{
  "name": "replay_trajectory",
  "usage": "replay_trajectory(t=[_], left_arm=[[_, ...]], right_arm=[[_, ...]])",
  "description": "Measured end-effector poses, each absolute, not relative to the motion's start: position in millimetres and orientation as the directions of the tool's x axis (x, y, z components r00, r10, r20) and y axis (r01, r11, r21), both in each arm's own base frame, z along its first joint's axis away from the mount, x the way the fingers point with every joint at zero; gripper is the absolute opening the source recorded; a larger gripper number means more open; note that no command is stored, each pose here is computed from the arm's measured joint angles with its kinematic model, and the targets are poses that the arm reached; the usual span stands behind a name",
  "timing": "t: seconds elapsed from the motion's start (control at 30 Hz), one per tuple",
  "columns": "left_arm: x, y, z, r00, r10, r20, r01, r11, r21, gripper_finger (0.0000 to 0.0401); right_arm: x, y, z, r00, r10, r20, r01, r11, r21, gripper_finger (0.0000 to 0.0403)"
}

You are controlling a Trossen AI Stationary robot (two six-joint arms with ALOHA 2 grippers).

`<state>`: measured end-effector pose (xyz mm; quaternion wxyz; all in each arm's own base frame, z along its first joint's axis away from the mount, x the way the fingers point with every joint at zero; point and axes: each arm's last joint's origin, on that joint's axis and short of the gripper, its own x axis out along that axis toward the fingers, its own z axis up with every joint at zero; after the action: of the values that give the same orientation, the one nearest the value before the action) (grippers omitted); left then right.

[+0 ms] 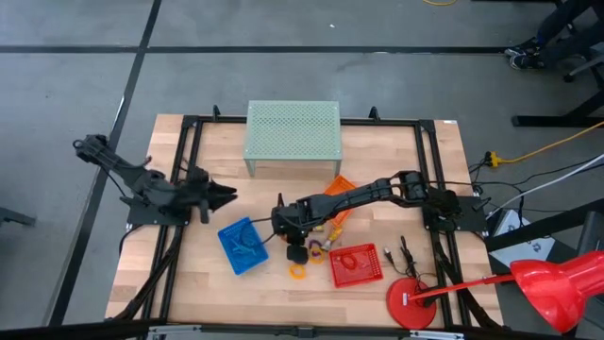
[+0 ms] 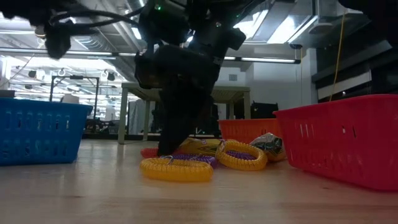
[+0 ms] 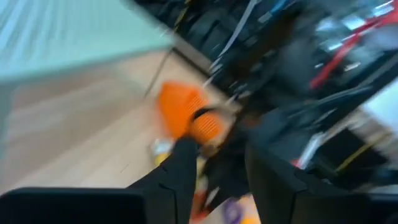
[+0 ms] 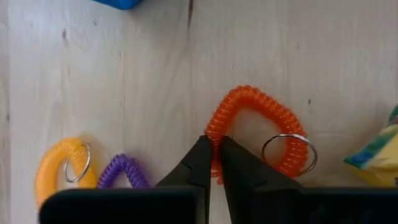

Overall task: Pick & Place Office Desk Supplies
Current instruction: Put the red spring keychain into the red bin

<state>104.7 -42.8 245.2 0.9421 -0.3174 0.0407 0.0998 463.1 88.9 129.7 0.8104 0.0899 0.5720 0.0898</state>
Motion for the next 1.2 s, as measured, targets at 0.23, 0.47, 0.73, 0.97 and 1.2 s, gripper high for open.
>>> replay_trajectory(t=[0.23,0.47,0.73,0.97,1.2], left_arm=[[73,-33,270,0.995,-0.009,0.098,0.068,0.792,-0.607,0.0092],[55,-26,267,0.981,-0.123,0.148,0.183,0.837,-0.516,0.0092],[71,-44,213,0.961,-0.205,0.184,0.274,0.786,-0.554,0.0075],[81,-50,182,0.968,-0.21,0.137,0.25,0.754,-0.608,0.0053],[83,-49,175,0.963,-0.256,0.08,0.247,0.734,-0.632,0.0034]], right_arm=[[464,88,131,0.319,0.313,-0.895,-0.001,0.944,0.33,0.0007],[466,83,132,0.318,0.376,-0.87,0.047,0.911,0.41,0.0005],[468,81,134,0.323,0.413,-0.851,0.09,0.882,0.462,0.0003],[473,80,137,0.365,0.429,-0.826,0.09,0.867,0.49,0.0003],[476,80,139,0.404,0.419,-0.813,0.089,0.867,0.491,0.0002]])
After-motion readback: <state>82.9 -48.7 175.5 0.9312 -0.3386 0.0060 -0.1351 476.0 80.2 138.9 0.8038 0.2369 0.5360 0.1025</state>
